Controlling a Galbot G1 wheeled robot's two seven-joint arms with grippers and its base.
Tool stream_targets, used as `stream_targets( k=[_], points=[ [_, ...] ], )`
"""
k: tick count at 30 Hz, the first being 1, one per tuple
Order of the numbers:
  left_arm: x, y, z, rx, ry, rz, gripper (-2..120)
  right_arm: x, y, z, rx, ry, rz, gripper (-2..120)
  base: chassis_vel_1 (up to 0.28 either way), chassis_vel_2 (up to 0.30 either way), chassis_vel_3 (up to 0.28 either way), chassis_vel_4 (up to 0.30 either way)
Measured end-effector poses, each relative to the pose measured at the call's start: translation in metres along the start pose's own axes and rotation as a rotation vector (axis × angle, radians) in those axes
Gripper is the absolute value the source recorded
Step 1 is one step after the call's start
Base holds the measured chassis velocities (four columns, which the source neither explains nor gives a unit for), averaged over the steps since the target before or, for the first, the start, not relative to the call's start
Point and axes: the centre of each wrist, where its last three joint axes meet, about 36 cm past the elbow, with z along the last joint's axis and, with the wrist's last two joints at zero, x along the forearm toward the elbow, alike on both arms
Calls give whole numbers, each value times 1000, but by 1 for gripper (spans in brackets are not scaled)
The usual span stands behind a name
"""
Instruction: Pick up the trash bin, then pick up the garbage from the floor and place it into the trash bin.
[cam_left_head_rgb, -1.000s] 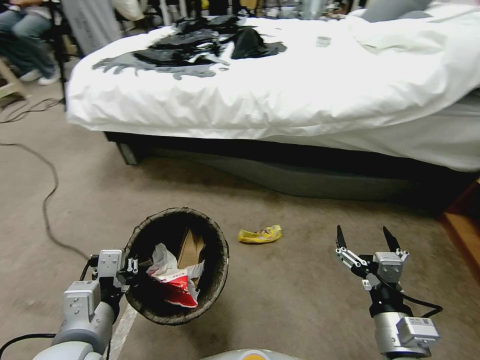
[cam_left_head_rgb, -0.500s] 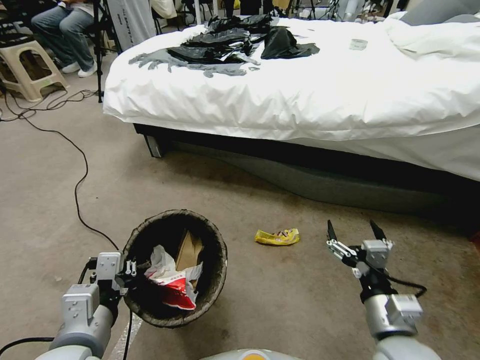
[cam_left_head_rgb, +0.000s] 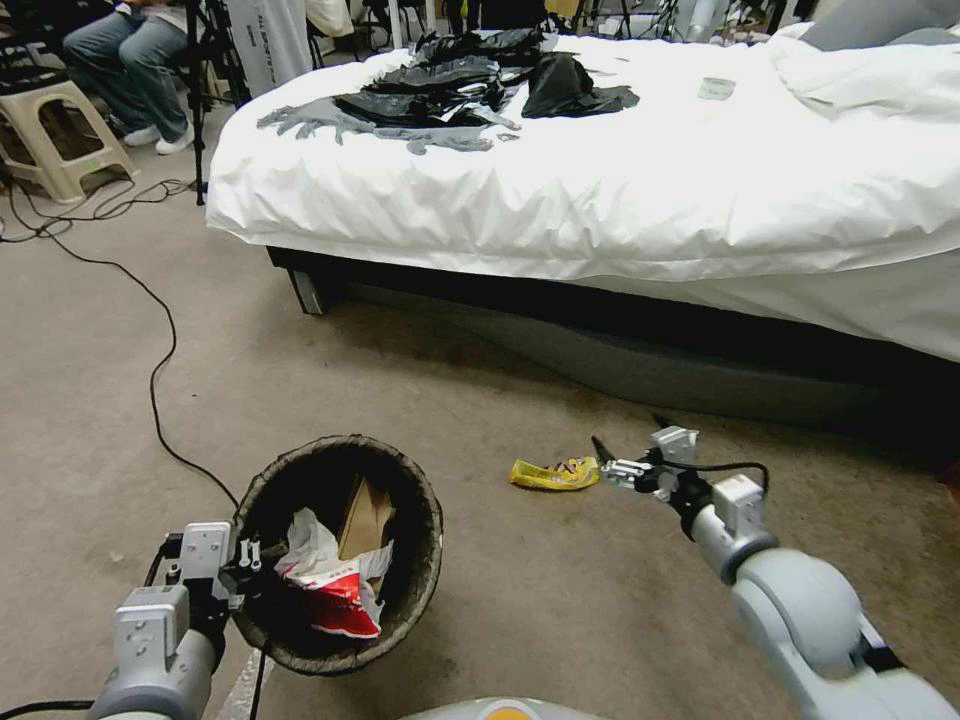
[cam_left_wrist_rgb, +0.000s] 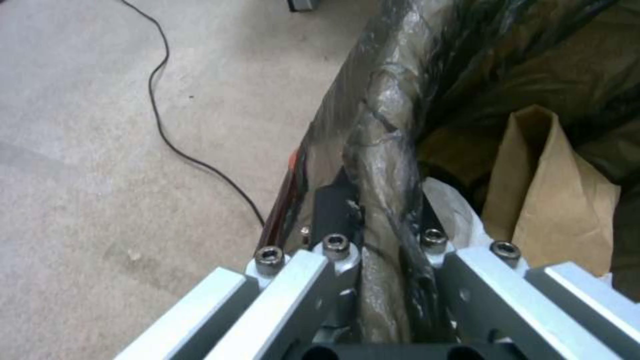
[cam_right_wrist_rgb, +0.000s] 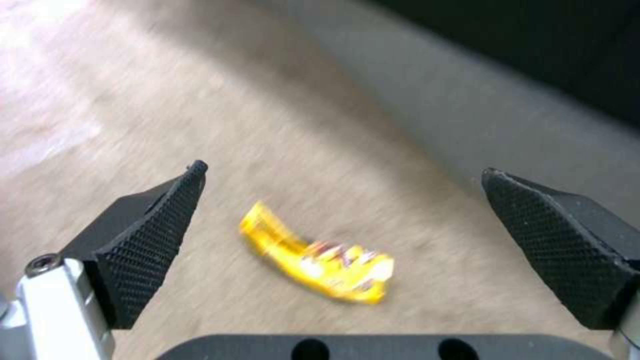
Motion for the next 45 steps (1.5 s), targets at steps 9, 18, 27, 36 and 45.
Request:
stream_targets(
  k=[9,18,27,36,45],
  points=[
    [-1,-1,-1,5,-7,-7,1,-55,-17,-31,-15,171,-170,100,0,0,0,0],
    [-1,-1,-2,9,-13,-8,1,-101,-22,-33,-78,324,-202,100,0,0,0,0],
    [-1,-2,-2,11,-14,-2,1,-138,-29,-9,-115,395,-163,100,0,0,0,0],
    [-1,-2,-2,12,-12,0,1,-169,-30,-2,-105,385,-131,100,0,0,0,0],
    [-1,-2,-2,16,-9,0,1,-207,-22,-3,-108,399,-125,100,0,0,0,0]
  ],
)
